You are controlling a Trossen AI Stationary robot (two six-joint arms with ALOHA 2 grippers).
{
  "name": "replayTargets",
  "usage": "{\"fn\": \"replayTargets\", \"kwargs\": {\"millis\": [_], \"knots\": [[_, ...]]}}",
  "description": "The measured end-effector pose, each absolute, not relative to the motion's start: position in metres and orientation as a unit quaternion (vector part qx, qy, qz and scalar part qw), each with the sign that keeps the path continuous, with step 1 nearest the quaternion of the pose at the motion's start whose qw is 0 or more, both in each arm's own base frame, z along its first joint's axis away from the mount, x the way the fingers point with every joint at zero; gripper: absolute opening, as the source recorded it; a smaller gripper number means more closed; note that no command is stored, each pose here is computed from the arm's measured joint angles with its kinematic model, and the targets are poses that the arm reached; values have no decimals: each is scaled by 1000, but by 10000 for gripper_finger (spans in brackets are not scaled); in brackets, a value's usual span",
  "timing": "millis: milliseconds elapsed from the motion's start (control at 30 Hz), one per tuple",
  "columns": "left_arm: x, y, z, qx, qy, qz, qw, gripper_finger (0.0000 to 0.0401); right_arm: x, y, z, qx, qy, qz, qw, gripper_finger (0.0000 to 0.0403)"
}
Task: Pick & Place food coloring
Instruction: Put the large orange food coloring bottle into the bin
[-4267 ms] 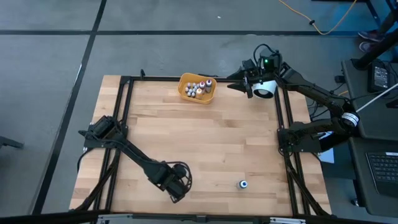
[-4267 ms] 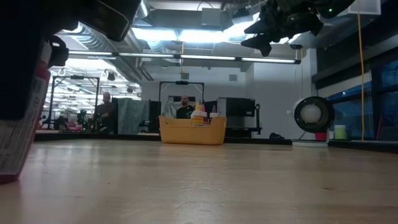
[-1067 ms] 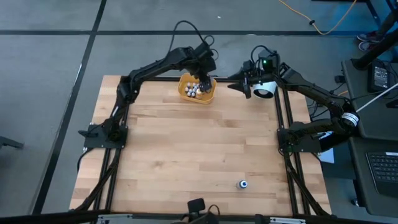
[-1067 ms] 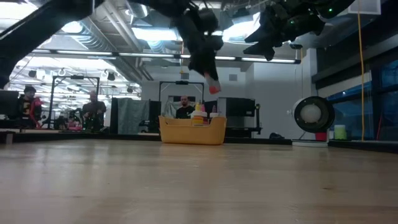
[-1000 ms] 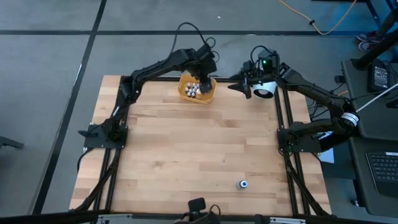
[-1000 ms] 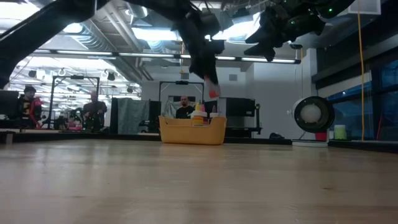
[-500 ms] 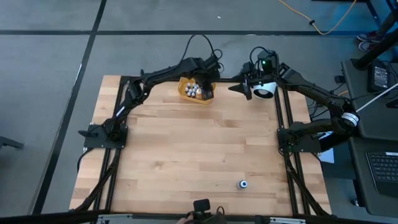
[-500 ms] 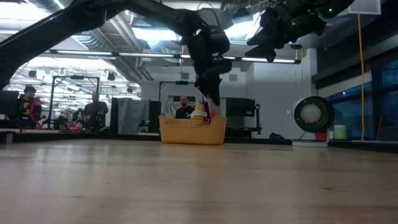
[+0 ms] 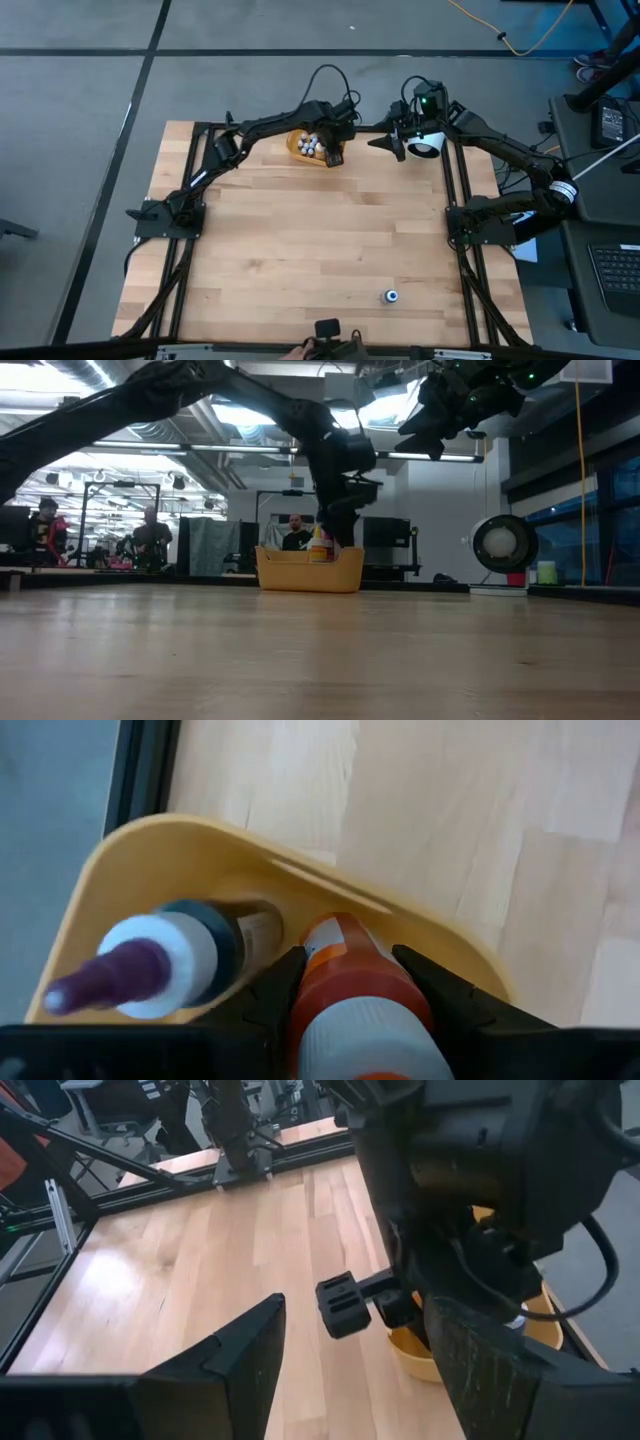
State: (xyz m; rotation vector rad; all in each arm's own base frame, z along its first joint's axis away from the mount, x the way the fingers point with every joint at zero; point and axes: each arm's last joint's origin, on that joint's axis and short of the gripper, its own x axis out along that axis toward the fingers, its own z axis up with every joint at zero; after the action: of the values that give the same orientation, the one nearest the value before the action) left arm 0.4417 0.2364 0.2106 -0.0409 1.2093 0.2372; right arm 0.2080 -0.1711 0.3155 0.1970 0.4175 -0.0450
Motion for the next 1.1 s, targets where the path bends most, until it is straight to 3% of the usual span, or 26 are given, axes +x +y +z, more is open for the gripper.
{"fn": "replayTargets", "kwargs": {"millis": [567, 967, 1100], "knots": [[443, 239, 202, -11, 567, 112, 816, 159, 208, -171, 316, 97, 207, -22, 973, 240], [445, 233, 202, -10, 571, 104, 814, 213, 208, -171, 315, 97, 207, -22, 973, 240], [442, 228, 221, -5, 557, 108, 823, 221, 208, -171, 315, 97, 207, -22, 973, 240]]}}
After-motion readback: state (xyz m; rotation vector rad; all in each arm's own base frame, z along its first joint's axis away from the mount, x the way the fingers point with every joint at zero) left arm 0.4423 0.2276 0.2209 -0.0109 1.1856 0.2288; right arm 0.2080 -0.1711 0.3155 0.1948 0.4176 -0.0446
